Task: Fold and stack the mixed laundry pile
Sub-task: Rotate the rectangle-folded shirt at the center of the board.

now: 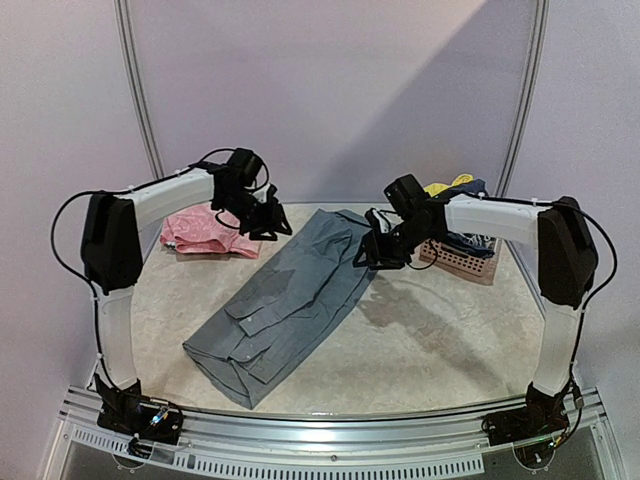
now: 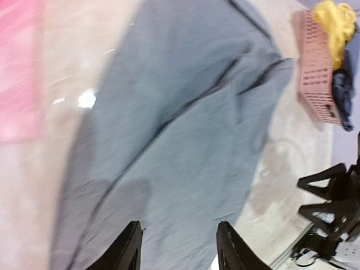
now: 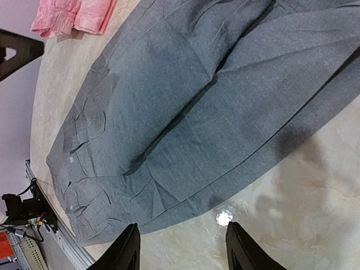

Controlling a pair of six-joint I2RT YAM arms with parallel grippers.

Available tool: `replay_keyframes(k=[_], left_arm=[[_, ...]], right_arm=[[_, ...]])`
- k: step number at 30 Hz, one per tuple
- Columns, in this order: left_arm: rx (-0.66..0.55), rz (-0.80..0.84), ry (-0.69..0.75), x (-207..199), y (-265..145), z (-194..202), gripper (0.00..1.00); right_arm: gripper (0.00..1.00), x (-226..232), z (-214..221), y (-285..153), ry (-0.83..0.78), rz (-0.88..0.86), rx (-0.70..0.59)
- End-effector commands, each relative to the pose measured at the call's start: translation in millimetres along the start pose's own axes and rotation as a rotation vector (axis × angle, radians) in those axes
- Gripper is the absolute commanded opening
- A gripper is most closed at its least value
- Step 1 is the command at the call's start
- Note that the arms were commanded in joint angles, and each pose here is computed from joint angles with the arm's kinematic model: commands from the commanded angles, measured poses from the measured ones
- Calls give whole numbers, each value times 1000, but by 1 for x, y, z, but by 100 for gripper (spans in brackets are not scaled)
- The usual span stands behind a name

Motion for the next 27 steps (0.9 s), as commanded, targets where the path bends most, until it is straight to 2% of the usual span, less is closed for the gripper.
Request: replay_keyframes(k=[1, 7, 14, 27], left_arm=[[91, -224, 17, 63, -14, 33, 46], [138, -342, -22, 113, -31, 66, 46], [206, -394, -84, 153, -35, 96, 45], [300, -416, -139, 176, -26, 134, 40]], right_arm=[[53, 3, 0, 25, 20, -57, 43], [52, -3, 4, 50, 67, -85, 97], [49, -10, 5, 69, 83, -71, 160], [41, -28, 5, 93, 111, -50, 213]])
Point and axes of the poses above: each gripper's point midway between its finger pads, its own y axis out along the fingers, its own x axis along the line the jaws close on, z = x × y, the point moved 6 cm from there along -y, back along the fingers, and after that the axes turned 5 degrees about -y, right-handed, at the moved point
